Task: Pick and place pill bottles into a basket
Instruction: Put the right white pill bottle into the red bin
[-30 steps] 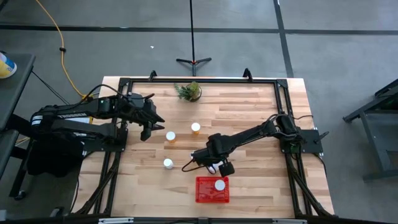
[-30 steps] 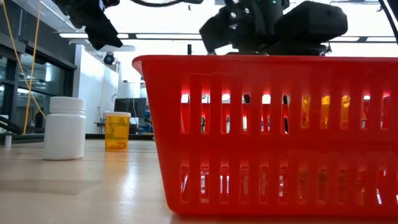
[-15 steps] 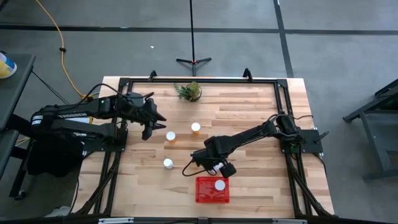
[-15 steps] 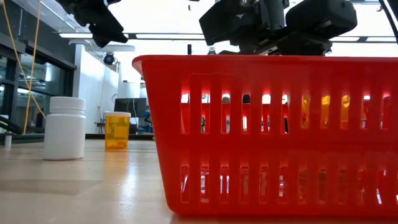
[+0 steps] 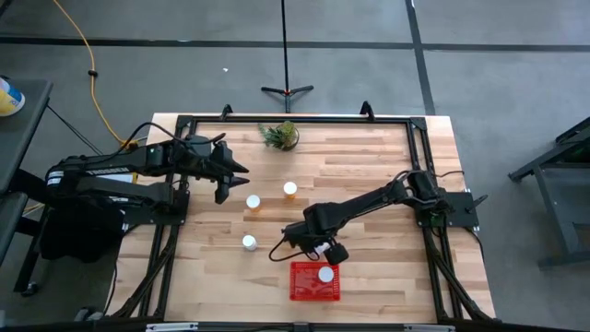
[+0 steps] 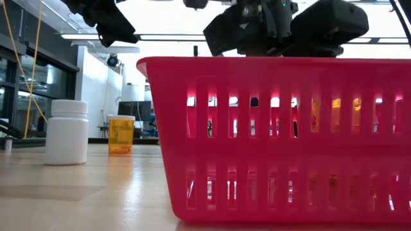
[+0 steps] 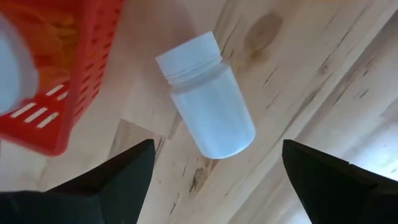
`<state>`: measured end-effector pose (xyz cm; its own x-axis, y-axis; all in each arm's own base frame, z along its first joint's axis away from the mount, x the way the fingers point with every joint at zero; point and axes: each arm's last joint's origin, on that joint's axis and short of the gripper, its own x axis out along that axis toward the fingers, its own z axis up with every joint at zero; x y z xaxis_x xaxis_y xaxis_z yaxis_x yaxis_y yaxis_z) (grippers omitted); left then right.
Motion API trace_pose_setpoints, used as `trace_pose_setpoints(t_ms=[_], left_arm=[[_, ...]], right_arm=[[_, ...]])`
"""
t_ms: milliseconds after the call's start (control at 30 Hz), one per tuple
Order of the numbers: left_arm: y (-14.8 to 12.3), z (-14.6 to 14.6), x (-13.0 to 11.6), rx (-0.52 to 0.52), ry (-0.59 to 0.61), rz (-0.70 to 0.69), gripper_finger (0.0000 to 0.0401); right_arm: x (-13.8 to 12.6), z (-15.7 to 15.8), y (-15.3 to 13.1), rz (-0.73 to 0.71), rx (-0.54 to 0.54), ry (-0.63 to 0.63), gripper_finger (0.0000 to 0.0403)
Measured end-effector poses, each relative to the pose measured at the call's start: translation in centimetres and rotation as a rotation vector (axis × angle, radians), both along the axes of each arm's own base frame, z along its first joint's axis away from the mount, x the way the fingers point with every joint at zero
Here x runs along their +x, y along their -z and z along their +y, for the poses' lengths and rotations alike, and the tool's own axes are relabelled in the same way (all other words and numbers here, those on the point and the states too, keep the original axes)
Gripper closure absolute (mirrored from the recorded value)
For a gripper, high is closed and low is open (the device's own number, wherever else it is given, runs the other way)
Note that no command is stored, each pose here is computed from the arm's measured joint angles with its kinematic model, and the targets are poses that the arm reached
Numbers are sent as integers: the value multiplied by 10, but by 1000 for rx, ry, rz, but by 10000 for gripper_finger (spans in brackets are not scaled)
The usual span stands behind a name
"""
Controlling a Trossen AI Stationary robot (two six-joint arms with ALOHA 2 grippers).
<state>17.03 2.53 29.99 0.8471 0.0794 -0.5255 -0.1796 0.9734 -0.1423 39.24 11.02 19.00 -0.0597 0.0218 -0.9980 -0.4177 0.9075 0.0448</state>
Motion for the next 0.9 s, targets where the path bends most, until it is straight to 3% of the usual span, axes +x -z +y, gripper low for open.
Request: trace_pose_setpoints(t_ms=[467,900], left_arm=[[0,1,0,21,-42,7,210],[4,2,4,13,-44,32,210]], right_arm=[[1,1,17,77,24,29,60],[1,-3,20,102,22,-21,64]])
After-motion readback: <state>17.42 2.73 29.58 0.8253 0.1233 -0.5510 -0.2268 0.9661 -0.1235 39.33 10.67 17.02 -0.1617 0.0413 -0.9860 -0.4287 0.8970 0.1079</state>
